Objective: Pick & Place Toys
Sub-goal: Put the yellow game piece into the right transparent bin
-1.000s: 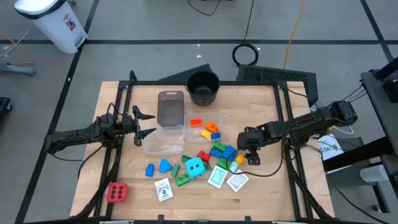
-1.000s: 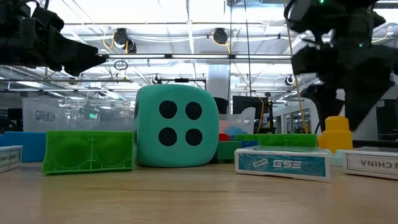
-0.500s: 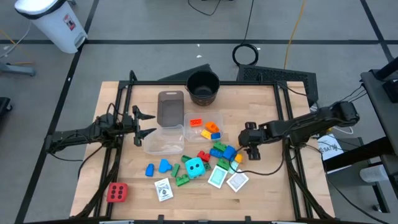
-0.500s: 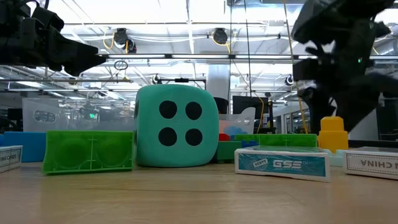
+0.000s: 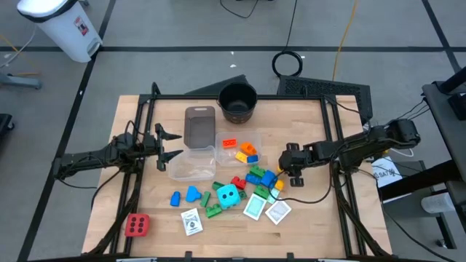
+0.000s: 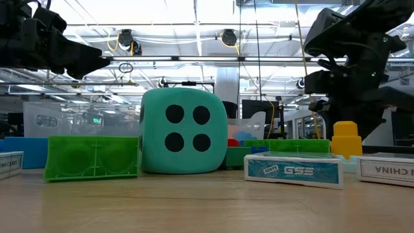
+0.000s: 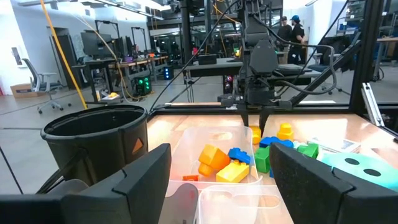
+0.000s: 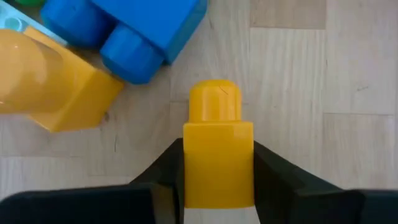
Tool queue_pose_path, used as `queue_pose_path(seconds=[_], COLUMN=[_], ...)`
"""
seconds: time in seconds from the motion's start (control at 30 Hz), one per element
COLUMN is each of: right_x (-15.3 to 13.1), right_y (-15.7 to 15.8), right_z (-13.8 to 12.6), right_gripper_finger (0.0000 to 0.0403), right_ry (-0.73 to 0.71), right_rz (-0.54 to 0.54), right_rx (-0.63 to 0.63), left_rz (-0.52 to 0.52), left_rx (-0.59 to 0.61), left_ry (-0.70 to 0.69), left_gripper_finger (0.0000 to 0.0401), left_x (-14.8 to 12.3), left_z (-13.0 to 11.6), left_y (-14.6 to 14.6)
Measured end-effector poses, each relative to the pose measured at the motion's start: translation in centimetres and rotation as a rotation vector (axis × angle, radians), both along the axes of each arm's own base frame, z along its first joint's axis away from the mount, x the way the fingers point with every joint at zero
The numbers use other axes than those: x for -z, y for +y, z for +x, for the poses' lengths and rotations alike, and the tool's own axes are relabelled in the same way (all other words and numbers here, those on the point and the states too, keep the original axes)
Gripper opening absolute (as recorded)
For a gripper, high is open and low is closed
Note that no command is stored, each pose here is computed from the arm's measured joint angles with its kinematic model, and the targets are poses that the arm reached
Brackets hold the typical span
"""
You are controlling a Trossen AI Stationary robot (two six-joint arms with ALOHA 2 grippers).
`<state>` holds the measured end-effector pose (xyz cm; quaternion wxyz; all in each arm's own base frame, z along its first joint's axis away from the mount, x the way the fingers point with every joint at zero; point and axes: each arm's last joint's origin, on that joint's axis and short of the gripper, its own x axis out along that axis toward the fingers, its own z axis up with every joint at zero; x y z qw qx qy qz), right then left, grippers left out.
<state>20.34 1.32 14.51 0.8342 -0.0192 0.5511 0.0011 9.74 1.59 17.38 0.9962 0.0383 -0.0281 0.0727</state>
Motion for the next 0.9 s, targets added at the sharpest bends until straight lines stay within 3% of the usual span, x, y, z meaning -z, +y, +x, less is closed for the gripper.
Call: queue_pose_path(seconds=[0.13,0.3,0.6,0.8,0.9], right_x=[-0.6,-3.9,-8.2,-8.1,-6.5], right_y=[0.0,0.0,0.0,-1.4,-2.3], right_z=[-0.1,0.8,3.5,6.3,7.7], right_gripper_finger=[0.0105,0.0105,0.0105,0.0105,0.0105], right_ry=[-0.011,-0.095,-0.537,-0.711,-0.709], right_rz=[-0.001,0.001,0.000,-0.083,-0.065], right_rx=[0.000,0.003,-0.034,-0.053,-0.073], left_rz=[0.000,0.000,0.000,0.000,0.000], left_rx=[0.000,0.000,0.000,0.000,0.000], left_ry=[0.000,0.000,-0.001,0.000,0.000], left_gripper_finger=[0.0274,0.0273,0.0274,0.0274,0.0273], left_x=[0.0,0.0,0.0,0.0,0.0], left_z=[0.0,0.0,0.0,0.0,0.0], left_y=[0.0,0.0,0.0,0.0,0.0])
